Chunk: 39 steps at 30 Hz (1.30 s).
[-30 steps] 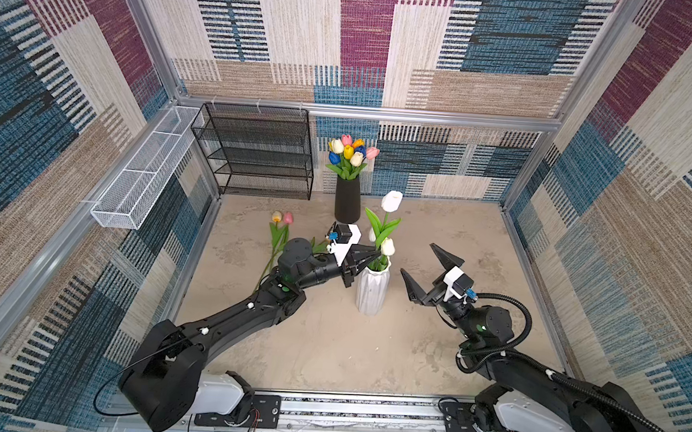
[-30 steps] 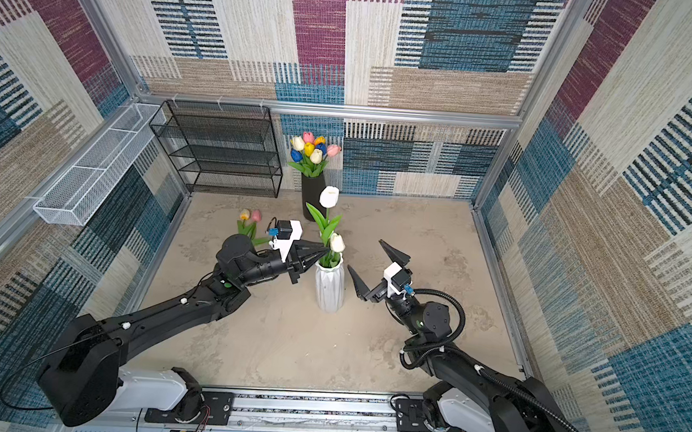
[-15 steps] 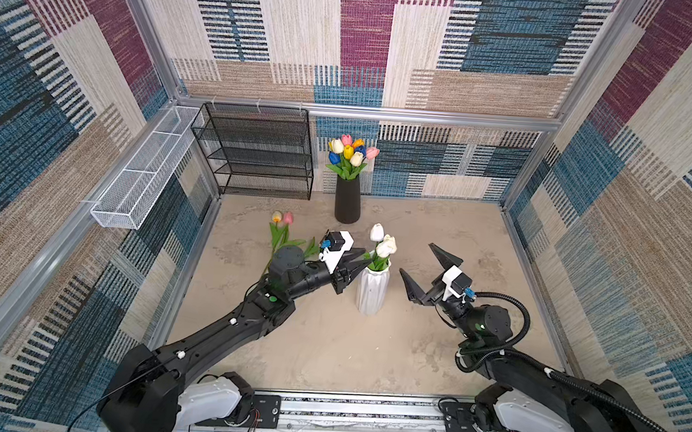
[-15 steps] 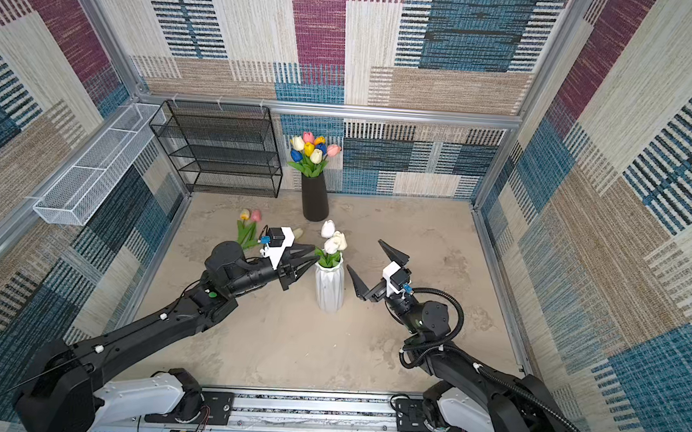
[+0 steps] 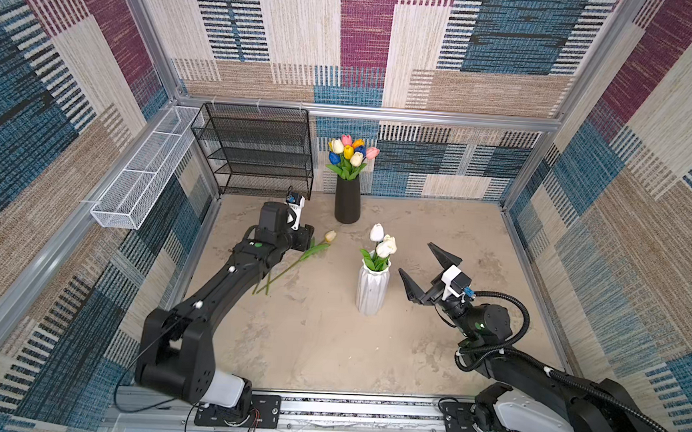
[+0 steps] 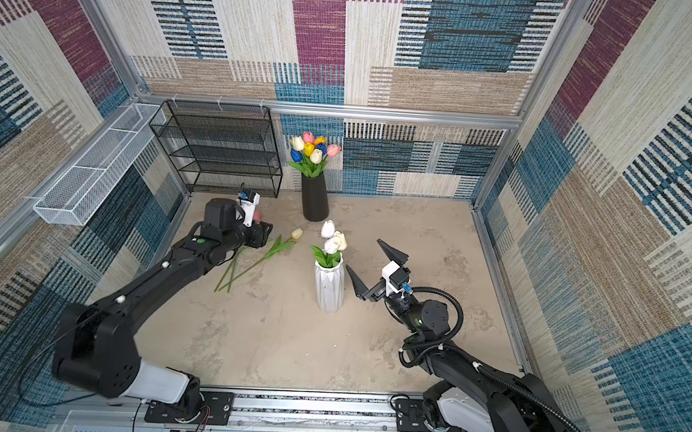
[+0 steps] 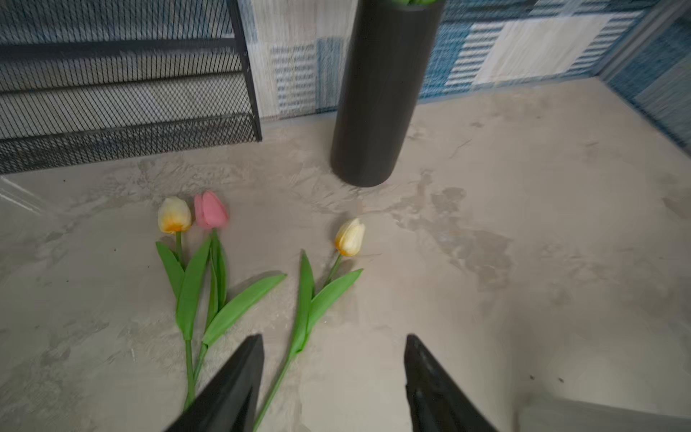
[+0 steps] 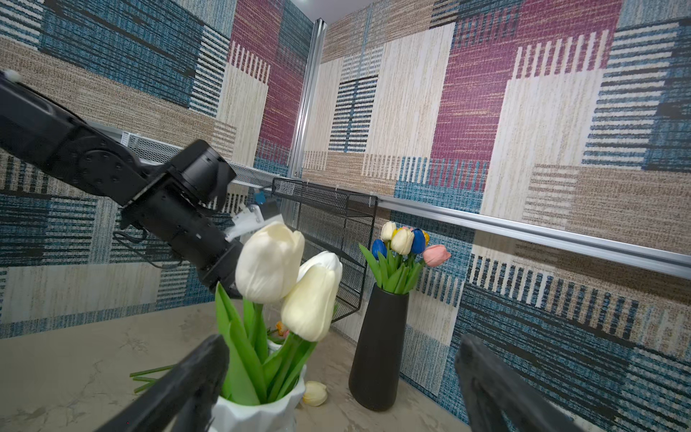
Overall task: Arrange the flowers into the vase
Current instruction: 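Move the left gripper back and close it on a cream tulip stem, then lift the cream tulip upright with the left gripper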
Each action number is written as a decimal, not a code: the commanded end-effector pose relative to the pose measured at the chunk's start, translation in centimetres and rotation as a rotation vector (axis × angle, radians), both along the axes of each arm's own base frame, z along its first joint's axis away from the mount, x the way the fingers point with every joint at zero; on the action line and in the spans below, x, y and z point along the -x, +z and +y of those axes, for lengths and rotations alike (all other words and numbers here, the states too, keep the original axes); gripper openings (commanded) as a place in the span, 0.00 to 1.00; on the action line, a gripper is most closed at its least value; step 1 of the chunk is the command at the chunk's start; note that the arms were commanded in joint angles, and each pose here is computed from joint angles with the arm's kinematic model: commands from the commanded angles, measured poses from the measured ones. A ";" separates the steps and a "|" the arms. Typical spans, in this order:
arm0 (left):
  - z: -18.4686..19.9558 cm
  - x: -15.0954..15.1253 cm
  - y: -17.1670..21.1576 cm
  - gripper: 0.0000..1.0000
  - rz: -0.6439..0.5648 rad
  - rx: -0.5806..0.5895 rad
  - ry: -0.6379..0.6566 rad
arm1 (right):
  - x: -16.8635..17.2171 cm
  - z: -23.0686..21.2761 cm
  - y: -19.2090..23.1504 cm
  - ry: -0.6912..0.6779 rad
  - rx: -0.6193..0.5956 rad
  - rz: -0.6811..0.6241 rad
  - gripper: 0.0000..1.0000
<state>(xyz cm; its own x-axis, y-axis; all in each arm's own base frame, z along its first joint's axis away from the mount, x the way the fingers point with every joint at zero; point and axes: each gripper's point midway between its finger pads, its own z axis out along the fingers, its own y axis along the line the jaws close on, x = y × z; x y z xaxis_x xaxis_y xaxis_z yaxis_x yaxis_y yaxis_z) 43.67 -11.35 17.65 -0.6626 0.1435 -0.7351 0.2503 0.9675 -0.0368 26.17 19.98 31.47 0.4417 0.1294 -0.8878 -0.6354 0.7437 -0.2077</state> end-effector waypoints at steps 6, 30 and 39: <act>4.0 3.2 -10.0 0.58 0.503 -0.332 -0.008 | 0.2 0.1 0.7 0.012 -0.012 -0.016 0.98; 2.0 2.9 -15.9 0.02 0.680 -0.278 -0.120 | 0.8 -0.9 1.3 -0.027 -0.032 -0.045 0.98; -3.3 2.7 -8.0 0.00 0.435 0.036 -0.188 | 0.4 -1.4 1.1 -0.049 -0.056 -0.029 0.98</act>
<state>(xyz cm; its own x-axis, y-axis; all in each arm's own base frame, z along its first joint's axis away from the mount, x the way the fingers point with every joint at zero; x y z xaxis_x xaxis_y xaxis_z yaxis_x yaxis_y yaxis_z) 40.52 -12.00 7.07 -0.9014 0.3256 -0.2853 0.3618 0.9285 -0.0834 25.88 19.09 31.88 0.4596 0.1298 -0.8786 -0.6044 0.7706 -0.2023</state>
